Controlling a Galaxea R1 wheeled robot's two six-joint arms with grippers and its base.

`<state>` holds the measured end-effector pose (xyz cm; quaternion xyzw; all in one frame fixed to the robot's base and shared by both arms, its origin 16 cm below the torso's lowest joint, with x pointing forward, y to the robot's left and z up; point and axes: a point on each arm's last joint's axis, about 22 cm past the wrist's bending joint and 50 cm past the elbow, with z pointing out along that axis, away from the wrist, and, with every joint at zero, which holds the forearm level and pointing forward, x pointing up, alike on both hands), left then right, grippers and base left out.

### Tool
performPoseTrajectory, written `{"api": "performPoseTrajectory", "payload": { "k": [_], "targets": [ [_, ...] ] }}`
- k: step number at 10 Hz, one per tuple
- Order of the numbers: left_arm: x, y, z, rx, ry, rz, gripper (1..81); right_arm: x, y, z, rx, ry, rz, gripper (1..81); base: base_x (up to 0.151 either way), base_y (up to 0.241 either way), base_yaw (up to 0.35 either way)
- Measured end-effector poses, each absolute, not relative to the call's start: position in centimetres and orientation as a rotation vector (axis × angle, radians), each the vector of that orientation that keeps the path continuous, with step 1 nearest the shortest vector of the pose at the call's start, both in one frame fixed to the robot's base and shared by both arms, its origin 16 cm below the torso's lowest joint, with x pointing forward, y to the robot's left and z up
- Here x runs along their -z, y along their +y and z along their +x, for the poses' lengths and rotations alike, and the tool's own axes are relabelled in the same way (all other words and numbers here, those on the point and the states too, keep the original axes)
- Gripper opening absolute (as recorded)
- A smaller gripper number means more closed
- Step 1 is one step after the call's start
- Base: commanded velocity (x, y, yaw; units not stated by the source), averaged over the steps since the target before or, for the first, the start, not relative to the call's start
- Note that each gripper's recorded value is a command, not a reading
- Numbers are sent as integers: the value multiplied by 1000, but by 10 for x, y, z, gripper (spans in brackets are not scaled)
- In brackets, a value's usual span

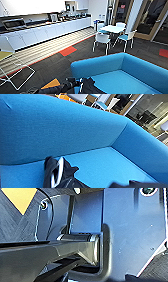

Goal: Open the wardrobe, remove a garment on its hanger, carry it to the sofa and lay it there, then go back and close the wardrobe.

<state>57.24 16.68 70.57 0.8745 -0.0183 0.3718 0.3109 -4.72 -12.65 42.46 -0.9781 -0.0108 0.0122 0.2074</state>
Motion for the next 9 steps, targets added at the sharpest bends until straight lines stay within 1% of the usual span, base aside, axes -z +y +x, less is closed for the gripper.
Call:
{"api": "performPoseTrajectory", "payload": {
  "k": [3, 5, 7, 9],
  "targets": [
    [-705, 156, 565, -953, -84, 2307, 811, -425, -126, -45, -19, -26, -2721, 811, 0, 0, 0],
    [-689, 172, 549, -930, -67, 2336, 811, -425, -125, -44, -8, -28, -2717, 811, 0, 0, 0],
    [-662, 210, 509, -890, -5, 2394, 811, -424, -127, -40, -15, -70, -2714, 811, 0, 0, 0],
    [-624, 239, 446, -805, 53, 2453, 811, -423, -126, -36, -20, -102, -2709, 811, 0, 0, 0]
  ]
}}
